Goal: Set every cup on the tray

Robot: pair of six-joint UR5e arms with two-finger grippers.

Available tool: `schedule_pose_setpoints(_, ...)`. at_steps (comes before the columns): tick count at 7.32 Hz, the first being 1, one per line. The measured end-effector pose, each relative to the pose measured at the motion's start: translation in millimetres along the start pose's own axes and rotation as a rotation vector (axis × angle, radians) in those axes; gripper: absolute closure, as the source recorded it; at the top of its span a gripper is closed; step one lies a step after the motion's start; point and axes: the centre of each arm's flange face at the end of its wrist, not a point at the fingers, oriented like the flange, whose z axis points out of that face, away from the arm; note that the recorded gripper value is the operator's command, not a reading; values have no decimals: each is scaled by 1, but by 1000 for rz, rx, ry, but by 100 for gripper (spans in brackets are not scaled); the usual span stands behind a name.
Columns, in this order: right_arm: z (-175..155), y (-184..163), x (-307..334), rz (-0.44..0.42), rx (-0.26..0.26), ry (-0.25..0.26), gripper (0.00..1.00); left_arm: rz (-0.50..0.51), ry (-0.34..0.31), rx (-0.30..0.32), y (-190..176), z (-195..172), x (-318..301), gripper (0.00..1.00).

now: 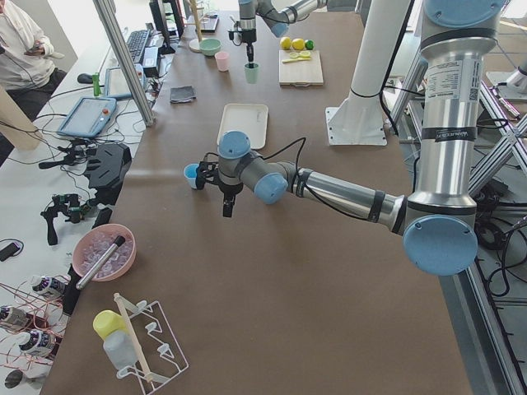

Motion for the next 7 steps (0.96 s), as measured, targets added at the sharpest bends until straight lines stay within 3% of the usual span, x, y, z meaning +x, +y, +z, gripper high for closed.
schedule_pose_setpoints(3,52,17,-102,58,24,4,100,-8,-2,0,5,24,56,2)
schedule_pose_setpoints(4,66,21,-117,66,30,15,83,-9,5,-8,7,29,69,2)
schedule_pose_setpoints(5,73,22,-124,69,35,23,1,-14,15,-20,12,34,82,2)
schedule_pose_setpoints(7,79,20,-125,69,35,30,0,-4,21,-45,33,50,111,2)
